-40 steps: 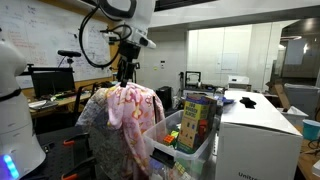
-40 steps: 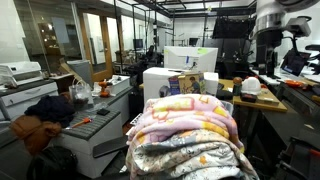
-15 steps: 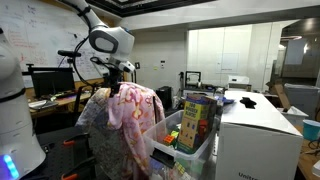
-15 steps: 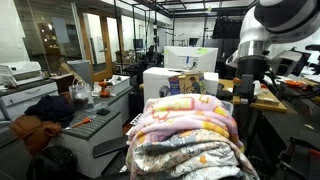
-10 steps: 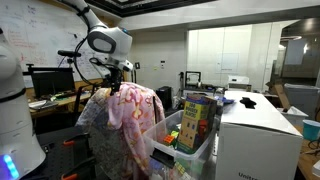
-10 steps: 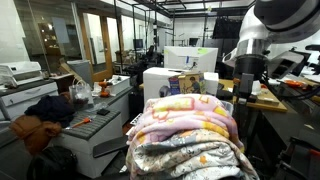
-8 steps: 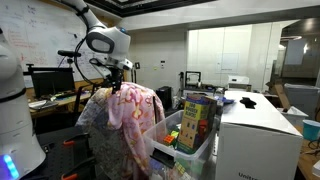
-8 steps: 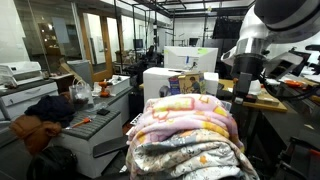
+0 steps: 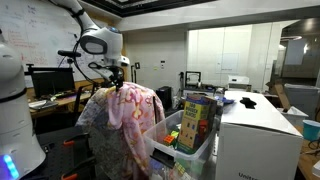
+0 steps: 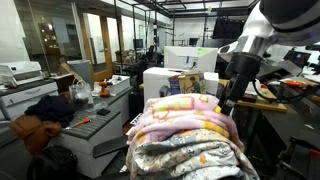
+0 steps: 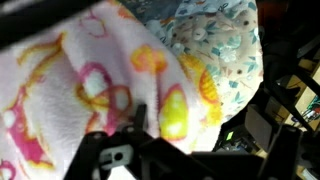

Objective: Put the fleece on the boxes

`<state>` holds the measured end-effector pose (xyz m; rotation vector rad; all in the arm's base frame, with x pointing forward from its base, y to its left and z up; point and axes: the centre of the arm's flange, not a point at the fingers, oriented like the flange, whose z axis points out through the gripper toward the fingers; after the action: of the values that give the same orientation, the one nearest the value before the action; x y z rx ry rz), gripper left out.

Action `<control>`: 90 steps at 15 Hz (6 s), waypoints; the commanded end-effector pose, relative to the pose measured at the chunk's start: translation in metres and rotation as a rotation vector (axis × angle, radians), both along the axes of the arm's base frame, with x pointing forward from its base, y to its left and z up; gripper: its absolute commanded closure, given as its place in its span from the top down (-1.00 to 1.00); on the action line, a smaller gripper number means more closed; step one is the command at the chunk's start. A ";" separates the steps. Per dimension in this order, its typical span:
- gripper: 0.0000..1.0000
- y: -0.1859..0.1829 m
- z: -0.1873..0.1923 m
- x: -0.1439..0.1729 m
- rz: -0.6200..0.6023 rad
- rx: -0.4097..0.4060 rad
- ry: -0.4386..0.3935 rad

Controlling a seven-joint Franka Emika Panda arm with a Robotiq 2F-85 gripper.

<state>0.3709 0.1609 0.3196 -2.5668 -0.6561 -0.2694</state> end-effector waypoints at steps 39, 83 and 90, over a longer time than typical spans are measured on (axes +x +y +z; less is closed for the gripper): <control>0.47 -0.031 -0.083 -0.010 0.144 -0.067 -0.405; -0.93 -0.134 0.271 0.160 -0.538 -0.082 -0.302; -0.93 -0.104 0.311 0.117 -0.574 -0.096 -0.296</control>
<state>0.5184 0.0383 0.6037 -2.7680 -0.0283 -0.8604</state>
